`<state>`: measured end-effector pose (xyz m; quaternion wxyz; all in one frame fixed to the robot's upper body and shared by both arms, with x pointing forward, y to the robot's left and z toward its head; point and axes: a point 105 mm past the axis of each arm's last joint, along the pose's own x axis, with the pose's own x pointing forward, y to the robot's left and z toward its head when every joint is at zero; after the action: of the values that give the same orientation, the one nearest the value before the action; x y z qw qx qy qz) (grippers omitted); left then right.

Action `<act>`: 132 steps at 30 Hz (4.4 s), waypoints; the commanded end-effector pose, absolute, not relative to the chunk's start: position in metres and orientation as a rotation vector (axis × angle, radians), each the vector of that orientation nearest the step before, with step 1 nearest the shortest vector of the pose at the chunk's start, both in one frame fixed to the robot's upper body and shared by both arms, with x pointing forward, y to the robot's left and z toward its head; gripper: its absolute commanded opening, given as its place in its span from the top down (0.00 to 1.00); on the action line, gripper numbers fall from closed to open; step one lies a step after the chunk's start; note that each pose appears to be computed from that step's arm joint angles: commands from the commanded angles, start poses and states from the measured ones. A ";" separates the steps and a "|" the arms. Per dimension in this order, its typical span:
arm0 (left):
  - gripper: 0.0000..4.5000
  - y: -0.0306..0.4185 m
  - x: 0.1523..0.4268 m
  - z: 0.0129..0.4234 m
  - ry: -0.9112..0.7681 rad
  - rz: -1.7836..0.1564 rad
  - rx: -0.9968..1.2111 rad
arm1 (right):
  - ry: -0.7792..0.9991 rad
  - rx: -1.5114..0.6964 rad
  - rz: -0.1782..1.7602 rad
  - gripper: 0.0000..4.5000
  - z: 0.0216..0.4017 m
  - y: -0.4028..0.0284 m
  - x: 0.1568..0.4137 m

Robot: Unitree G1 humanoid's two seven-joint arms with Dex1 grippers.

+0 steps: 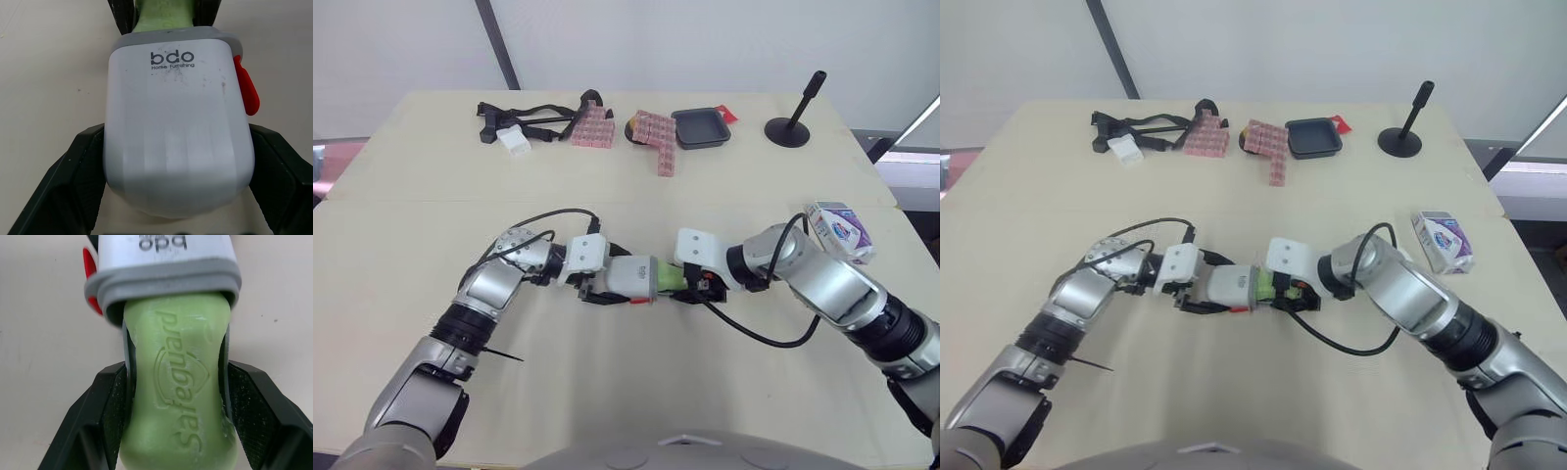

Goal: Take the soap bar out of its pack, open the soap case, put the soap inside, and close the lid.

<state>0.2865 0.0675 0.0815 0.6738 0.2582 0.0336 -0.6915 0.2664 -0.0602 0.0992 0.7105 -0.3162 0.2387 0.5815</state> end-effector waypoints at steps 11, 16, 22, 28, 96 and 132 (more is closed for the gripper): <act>0.19 0.045 0.291 0.097 -0.039 -1.501 0.536 | 0.516 -0.864 1.274 0.44 0.112 -0.056 0.271; 0.19 0.041 0.292 0.097 -0.051 -1.471 0.512 | 0.506 -0.859 1.275 0.44 0.116 -0.058 0.271; 0.19 0.040 0.297 0.101 -0.088 -1.425 0.479 | 0.481 -0.851 1.296 0.44 0.123 -0.058 0.269; 0.19 0.041 0.296 0.098 -0.091 -1.421 0.490 | 0.462 -0.854 1.301 0.33 0.129 -0.060 0.270; 0.19 0.044 0.287 0.093 -0.073 -1.475 0.521 | 0.382 -0.762 1.219 1.00 0.122 -0.083 0.280; 0.19 0.036 0.284 0.118 -0.329 -1.447 0.576 | 0.704 0.564 1.080 0.00 0.124 -0.093 0.244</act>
<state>0.2869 0.0368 0.1054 0.7018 0.2616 -0.1192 -0.6518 0.2443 -0.0970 0.1178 0.7658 0.2608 0.3316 0.4853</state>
